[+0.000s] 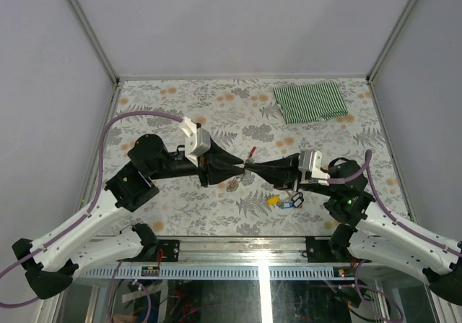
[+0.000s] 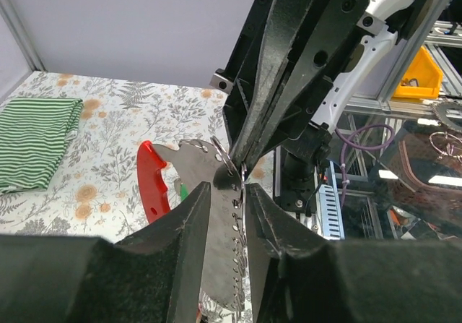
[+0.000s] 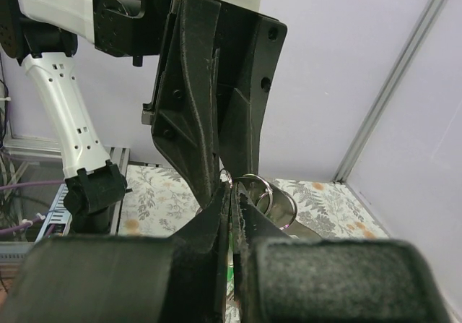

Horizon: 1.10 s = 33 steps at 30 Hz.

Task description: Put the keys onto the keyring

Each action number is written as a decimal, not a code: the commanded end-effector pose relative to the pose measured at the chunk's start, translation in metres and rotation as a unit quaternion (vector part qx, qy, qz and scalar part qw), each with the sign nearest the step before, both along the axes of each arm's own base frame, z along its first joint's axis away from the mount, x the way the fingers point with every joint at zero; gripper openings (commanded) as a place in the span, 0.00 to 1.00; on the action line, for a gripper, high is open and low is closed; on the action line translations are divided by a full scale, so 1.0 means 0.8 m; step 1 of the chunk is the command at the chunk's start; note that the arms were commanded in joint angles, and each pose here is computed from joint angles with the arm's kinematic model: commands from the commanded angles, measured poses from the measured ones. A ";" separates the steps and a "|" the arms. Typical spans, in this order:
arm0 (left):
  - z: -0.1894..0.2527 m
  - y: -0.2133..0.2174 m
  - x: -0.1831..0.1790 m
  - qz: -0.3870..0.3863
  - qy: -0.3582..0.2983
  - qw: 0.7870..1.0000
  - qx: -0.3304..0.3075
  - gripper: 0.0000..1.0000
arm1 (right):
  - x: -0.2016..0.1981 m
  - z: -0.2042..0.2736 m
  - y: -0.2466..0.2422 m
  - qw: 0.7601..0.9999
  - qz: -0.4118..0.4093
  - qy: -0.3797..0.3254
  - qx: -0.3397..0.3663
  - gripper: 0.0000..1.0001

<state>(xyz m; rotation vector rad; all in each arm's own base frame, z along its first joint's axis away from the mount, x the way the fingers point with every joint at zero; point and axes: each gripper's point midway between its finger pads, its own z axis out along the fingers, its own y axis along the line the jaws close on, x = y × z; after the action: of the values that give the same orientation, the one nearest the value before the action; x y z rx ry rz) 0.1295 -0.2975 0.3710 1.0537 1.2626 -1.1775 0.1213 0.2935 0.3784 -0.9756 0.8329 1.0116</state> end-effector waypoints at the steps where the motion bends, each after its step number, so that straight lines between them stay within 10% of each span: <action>1: 0.024 0.002 -0.016 -0.032 -0.042 0.998 -0.043 0.28 | -0.007 0.033 -0.012 0.999 -0.010 -0.029 0.043 0.00; 33: 0.039 -0.002 -0.015 -0.033 -0.042 0.996 -0.070 0.00 | -0.021 0.029 -0.013 0.999 0.014 -0.043 0.026 0.00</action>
<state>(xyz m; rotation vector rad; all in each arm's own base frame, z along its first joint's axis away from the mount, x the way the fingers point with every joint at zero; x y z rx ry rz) 0.1171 -0.2992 0.3770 1.0639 1.1709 -1.2480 0.1186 0.2862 0.3805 -0.9672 0.8139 0.9829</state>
